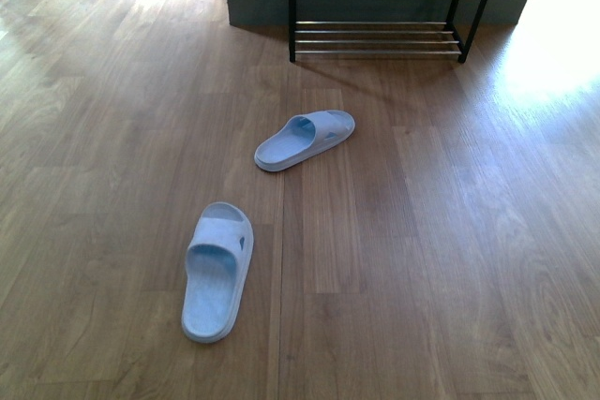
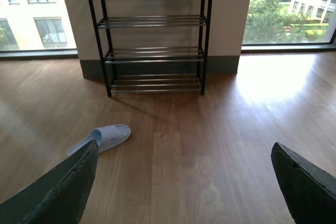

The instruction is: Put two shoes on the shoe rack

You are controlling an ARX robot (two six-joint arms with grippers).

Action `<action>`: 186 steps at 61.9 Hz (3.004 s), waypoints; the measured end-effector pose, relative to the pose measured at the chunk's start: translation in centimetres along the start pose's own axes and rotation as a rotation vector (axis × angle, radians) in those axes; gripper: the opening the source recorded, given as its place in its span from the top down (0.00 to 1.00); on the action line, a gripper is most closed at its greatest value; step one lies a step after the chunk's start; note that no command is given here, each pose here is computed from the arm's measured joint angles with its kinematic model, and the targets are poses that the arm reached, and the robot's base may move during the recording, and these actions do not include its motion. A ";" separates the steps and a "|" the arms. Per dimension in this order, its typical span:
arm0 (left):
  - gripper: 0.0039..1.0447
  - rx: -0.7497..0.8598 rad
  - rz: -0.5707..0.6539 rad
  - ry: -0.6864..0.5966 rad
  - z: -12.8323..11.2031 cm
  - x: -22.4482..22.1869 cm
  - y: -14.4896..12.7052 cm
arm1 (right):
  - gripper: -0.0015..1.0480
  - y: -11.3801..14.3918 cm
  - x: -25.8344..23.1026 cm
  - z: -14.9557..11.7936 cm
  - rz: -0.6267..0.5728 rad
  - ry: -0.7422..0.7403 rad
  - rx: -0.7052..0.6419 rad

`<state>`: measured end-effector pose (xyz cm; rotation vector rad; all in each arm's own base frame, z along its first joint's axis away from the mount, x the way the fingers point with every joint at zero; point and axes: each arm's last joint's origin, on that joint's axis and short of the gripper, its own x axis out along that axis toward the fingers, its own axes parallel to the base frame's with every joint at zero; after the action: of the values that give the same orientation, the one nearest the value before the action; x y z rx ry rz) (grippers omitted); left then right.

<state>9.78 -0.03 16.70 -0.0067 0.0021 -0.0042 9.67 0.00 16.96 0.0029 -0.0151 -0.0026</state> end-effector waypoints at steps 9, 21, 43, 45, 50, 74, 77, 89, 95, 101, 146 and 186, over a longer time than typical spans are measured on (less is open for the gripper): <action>0.09 0.000 0.001 0.000 0.0 0.0 0.0 | 0.09 0.0 0.0 0.0 0.001 0.000 0.000; 0.09 0.000 0.001 0.000 0.0 0.0 0.0 | 0.09 0.0 0.0 0.0 0.001 0.000 0.000; 0.09 0.000 0.005 0.000 0.0 0.0 0.0 | 0.09 0.0 0.0 0.0 0.007 0.001 0.000; 0.09 0.000 0.004 0.000 0.0 0.0 0.0 | 0.09 0.0 0.0 0.0 0.005 0.002 0.000; 0.09 0.000 0.004 0.000 0.0 0.0 0.0 | 0.09 0.0 0.0 0.0 0.005 0.002 0.000; 0.09 0.000 0.002 0.000 0.0 0.0 0.0 | 0.09 5.6 10.9 3.6 0.450 0.121 -0.462; 0.09 0.000 0.002 0.000 0.0 0.0 0.0 | 0.09 6.4 12.8 1.7 0.449 0.206 -0.441; 0.09 0.000 0.001 0.000 0.0 0.0 0.0 | 0.09 8.9 16.0 -7.1 0.453 0.495 -0.391; 0.09 0.000 0.002 0.000 0.0 0.0 0.0 | 0.09 10.9 16.6 -11.8 0.477 0.578 -0.422; 0.09 0.000 0.002 0.000 0.0 0.0 0.0 | 0.09 12.4 17.1 -16.3 0.500 0.655 -0.483; 0.09 0.000 0.001 0.000 0.0 0.0 0.0 | 0.09 16.8 15.3 -31.4 0.553 1.125 -0.326; 0.09 0.000 0.001 0.000 0.0 0.0 0.0 | 0.09 16.8 15.2 -31.4 0.497 1.122 -0.281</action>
<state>9.78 -0.03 16.70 -0.0067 0.0021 -0.0030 25.42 16.82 -14.11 -0.2798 1.1064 0.4937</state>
